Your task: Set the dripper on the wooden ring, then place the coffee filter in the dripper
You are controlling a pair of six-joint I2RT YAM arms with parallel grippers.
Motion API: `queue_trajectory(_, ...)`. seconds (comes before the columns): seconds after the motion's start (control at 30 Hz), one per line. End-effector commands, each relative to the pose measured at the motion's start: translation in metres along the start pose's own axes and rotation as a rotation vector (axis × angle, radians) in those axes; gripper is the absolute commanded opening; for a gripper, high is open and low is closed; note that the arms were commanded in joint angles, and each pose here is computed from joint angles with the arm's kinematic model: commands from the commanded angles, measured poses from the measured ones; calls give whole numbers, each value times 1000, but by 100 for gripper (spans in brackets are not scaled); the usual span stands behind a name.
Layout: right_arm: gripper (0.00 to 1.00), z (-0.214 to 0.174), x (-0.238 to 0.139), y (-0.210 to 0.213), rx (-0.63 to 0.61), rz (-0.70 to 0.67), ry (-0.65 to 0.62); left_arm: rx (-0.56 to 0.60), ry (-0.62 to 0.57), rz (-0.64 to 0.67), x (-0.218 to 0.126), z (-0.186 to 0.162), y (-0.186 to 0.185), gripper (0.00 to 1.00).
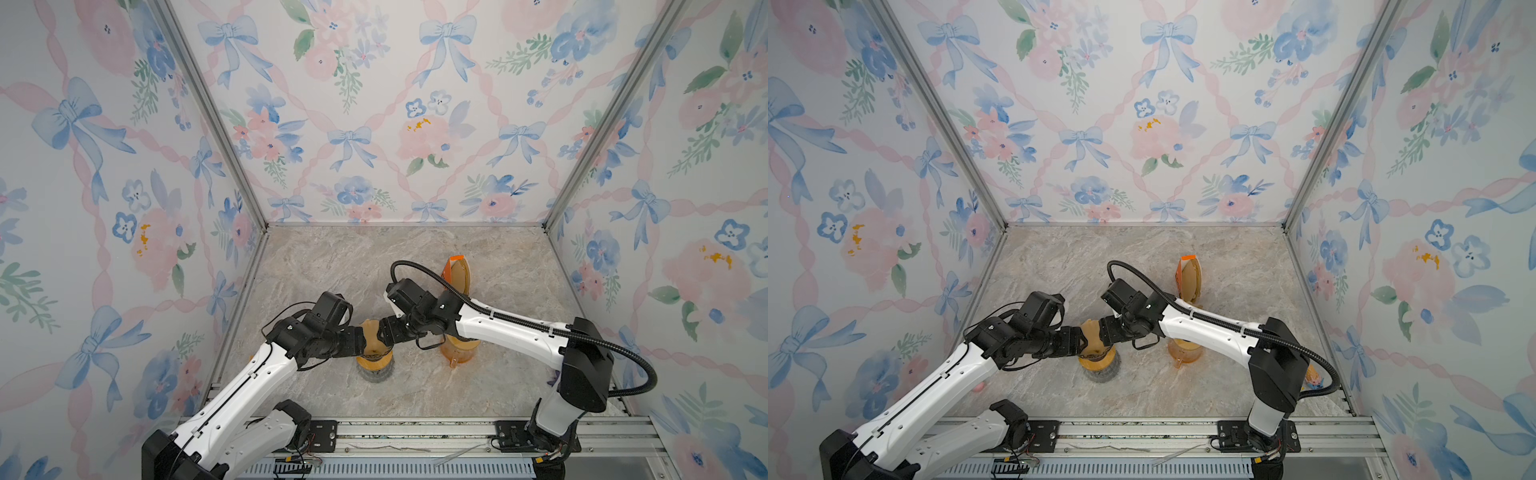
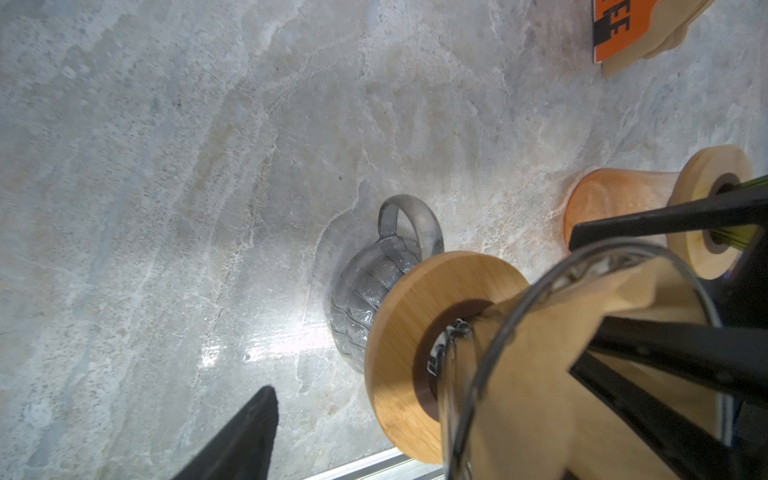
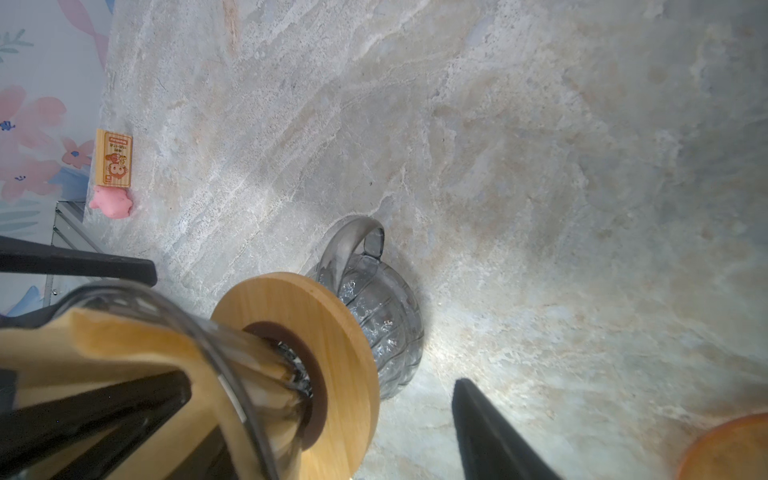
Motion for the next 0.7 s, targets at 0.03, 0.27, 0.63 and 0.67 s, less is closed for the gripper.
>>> queue_trajectory(0.03, 70, -7, 6, -8, -11, -53, 30, 10, 7, 25, 2, -1, 6, 76)
queue_trajectory(0.27, 70, -2, -4, -3, -16, -26, -5, 8, 18, 31, 5, -3, 7, 76)
queue_trajectory(0.63, 71, -1, -34, 28, -61, 134, -30, 10, 13, 18, 2, 0, 3, 76)
queue_trajectory(0.67, 71, -4, -32, 25, -59, 110, -18, 10, 11, 18, 2, 0, 3, 76)
Point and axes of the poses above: each gripper's point midway between its finger pads, its own x axis out along the fingers, its own y axis along the line the jaws close on, z = x × y, the point moved 1 cm from there along -x, back along the fingers, and after that the axes turned 3 degrees about -x, right-handed, at the moved point
